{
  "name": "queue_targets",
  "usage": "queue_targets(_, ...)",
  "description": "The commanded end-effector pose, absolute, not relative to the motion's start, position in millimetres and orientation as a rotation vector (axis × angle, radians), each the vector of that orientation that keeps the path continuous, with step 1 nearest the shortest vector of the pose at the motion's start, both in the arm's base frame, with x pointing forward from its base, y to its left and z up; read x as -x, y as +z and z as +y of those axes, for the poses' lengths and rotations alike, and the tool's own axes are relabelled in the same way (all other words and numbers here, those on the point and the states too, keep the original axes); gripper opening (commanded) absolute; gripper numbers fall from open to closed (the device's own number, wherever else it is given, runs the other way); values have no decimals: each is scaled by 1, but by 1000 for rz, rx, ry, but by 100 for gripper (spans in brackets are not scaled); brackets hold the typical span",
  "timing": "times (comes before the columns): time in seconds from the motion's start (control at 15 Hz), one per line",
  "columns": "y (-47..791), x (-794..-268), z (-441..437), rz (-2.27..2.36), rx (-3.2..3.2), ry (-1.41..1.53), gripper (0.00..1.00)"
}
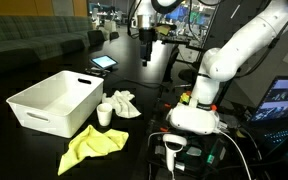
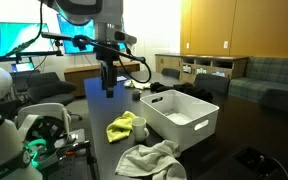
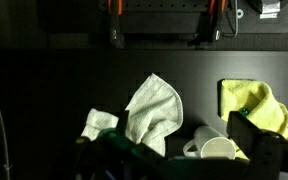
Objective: Pick up the cloths from the table and put them in the box, then pick up the marker and seal tape and put them in the cup
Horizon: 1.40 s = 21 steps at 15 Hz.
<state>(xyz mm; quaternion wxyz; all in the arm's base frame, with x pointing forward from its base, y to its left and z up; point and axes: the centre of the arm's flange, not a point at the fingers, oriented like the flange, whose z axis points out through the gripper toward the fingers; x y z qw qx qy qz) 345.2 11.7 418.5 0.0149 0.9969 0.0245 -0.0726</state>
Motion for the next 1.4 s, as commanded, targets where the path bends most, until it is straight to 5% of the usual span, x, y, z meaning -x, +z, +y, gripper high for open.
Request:
queue_targets(0.0, 391, -366, 40, 148, -3097, -290, 100)
queue_targets(0.53, 305, -417, 146, 243, -3058, -411, 100)
queue_targets(1.33, 250, -494, 275, -250, -3093, -239, 100)
